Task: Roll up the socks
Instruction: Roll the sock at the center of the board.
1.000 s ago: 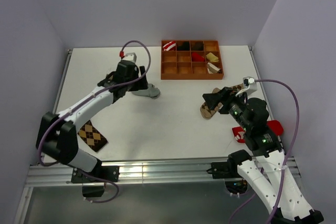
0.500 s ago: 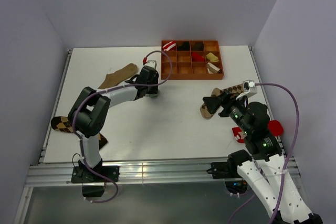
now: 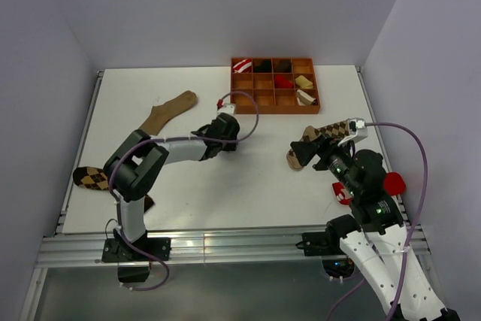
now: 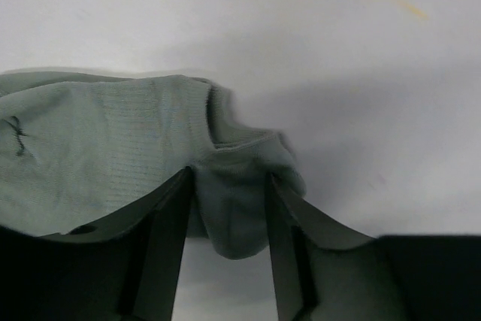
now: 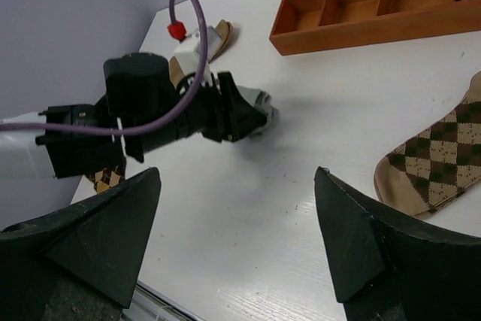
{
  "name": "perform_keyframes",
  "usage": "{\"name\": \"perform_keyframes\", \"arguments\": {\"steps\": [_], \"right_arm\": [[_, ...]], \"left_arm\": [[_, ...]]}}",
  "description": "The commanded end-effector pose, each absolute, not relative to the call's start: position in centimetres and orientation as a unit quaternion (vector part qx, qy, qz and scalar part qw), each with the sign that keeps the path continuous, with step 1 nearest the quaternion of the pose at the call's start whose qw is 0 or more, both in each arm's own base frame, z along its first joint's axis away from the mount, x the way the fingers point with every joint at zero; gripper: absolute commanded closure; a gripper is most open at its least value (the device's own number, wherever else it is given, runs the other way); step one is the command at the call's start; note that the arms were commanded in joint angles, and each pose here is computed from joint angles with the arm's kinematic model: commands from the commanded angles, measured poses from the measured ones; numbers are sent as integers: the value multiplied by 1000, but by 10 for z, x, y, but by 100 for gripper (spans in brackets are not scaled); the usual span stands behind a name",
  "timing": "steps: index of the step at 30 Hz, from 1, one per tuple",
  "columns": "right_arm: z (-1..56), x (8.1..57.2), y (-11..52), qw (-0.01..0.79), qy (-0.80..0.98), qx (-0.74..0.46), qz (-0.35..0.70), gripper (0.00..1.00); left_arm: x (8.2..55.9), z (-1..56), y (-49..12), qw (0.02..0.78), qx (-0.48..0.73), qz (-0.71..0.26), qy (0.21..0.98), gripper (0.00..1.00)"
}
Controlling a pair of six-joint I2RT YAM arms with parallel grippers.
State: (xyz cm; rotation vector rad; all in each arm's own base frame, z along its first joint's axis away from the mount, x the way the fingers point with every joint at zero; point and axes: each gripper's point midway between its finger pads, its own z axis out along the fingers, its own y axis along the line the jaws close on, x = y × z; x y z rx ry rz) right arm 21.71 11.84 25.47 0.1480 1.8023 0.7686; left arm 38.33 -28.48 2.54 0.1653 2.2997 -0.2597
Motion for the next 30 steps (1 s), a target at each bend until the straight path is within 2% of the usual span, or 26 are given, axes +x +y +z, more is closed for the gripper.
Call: {"name": "perform_keyframes", "arguments": {"steps": [1,4,5,8,10,14,18,30], "right_arm": [[262,216,116,575,751,53,320,11],[262,215,114,578,750,52,316,11],[264,215,113,580,749,53,316,11],[265,214,113,581,748,52,317,11],[267,213,113,586,744,53,318,11],[265,211,112,588,742,52,319,11],[265,210,111,589,742,51,317,11],[262,207,106,593,742,53,307,12]], "left_arm": [[326,21,-304,364,79,-110,922,49],[313,49,-316,386,88,-111,911,41],[312,58,-318,396,93,-110,907,33],[305,91,-326,428,116,-107,890,23],[296,107,-336,449,150,-115,873,21],[277,109,-353,472,218,-128,844,24],[265,92,-361,460,274,-126,835,28],[274,49,-357,436,348,-56,828,41]]}}
